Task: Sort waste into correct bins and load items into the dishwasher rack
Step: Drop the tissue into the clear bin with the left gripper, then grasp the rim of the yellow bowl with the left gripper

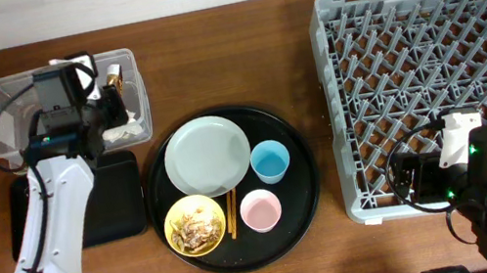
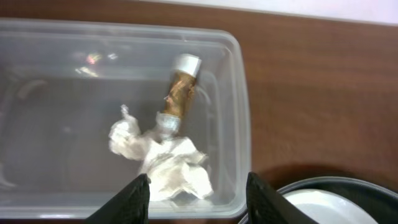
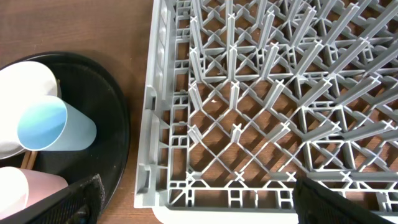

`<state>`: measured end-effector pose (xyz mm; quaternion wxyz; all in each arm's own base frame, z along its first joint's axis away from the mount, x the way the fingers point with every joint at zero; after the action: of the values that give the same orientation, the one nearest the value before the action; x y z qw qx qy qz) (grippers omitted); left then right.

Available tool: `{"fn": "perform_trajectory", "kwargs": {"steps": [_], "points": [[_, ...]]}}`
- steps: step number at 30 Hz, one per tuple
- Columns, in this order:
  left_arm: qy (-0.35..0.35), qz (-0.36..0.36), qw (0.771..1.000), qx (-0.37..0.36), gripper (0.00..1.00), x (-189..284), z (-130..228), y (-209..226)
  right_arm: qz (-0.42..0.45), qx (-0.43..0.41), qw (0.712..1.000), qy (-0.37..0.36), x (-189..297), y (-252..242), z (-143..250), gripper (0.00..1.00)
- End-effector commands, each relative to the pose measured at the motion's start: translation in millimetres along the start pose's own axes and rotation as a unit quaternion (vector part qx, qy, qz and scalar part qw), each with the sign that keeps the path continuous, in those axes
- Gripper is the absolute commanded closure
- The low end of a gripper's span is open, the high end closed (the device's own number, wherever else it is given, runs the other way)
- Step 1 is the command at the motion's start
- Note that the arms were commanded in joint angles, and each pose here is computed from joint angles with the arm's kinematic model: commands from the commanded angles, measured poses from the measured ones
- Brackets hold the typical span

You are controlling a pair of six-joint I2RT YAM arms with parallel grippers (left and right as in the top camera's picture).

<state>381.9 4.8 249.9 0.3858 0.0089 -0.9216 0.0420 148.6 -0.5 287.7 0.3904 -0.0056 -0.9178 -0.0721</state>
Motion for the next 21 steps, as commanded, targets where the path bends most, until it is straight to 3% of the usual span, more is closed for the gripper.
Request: {"fn": "perform_trajectory", "kwargs": {"steps": [1, 8, 18, 21], "points": [[0.041, 0.047, 0.998, -0.019, 0.51, 20, 11, -23, -0.006, 0.0, 1.0, -0.009, 5, 2, -4, 0.02], [0.231, 0.074, 0.967, -0.082, 0.45, 43, 73, -69, -0.006, -0.001, 1.0, -0.009, 5, 2, -4, 0.02], [0.314, 0.06, 0.947, -0.022, 0.43, 40, 139, -116, -0.006, -0.001, 1.0, -0.007, 5, 2, -4, 0.02], [0.323, 0.061, 0.944, -0.03, 0.51, 33, 164, -123, -0.006, -0.001, 1.0, -0.007, 5, 2, -4, 0.02]]}}
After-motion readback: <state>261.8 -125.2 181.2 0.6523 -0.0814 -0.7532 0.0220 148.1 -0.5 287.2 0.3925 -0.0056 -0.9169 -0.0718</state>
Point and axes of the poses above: each gripper's point midway between its finger pads, its own x axis back along the fingers, its own y axis along the line the jaws close on, z = x × y, the point moved 10 cm from there along x, back along the fingers
